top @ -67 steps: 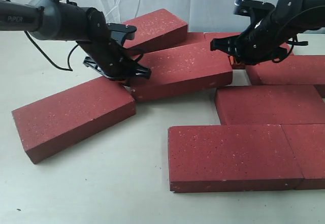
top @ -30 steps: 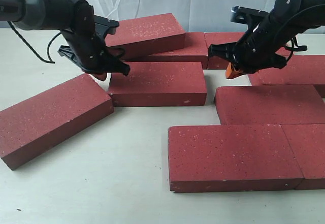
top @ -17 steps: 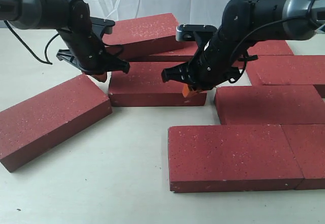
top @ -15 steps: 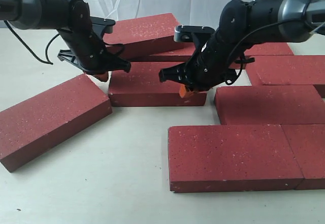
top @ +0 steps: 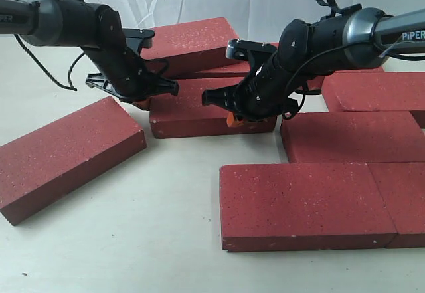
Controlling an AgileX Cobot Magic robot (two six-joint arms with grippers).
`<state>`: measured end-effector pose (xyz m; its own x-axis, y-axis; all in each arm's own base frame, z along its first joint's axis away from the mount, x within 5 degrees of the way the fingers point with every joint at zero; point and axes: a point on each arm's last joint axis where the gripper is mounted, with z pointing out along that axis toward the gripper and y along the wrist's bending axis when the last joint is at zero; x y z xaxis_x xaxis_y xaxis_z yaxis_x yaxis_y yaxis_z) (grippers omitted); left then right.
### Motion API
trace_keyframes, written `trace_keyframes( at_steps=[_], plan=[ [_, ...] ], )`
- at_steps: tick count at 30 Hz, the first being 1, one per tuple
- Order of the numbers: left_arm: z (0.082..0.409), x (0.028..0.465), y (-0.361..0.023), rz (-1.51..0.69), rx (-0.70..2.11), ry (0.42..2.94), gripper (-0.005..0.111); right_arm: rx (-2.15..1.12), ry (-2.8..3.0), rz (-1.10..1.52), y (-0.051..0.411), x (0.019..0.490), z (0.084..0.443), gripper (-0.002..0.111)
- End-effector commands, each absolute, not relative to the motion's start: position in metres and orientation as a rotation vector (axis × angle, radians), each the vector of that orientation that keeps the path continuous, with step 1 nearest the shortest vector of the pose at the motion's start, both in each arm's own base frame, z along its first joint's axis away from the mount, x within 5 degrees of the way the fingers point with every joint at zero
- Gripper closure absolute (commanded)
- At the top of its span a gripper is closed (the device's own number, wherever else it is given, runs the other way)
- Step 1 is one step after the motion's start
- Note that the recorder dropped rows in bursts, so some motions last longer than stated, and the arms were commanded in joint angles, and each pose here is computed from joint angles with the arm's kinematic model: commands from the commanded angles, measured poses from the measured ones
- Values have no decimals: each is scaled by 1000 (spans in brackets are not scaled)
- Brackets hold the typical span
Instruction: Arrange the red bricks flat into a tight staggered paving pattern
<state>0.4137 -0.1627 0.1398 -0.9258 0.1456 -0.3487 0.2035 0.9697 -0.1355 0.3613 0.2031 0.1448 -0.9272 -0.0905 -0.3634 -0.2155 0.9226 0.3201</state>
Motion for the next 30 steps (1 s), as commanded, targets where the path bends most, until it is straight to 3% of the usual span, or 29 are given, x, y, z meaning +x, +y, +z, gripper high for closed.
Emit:
trace_keyframes(
  at_steps=[1,24,30],
  plan=[
    [138,417,-164,-273,221,2754,107,-206,2697,511,204,365,146,109],
    [142,416,-186,-406,164,2680,107,-213,2677,502,204,366,148,109],
    [142,414,-191,-423,163,2680,107,-209,2654,519,197,364,170,109]
  ],
)
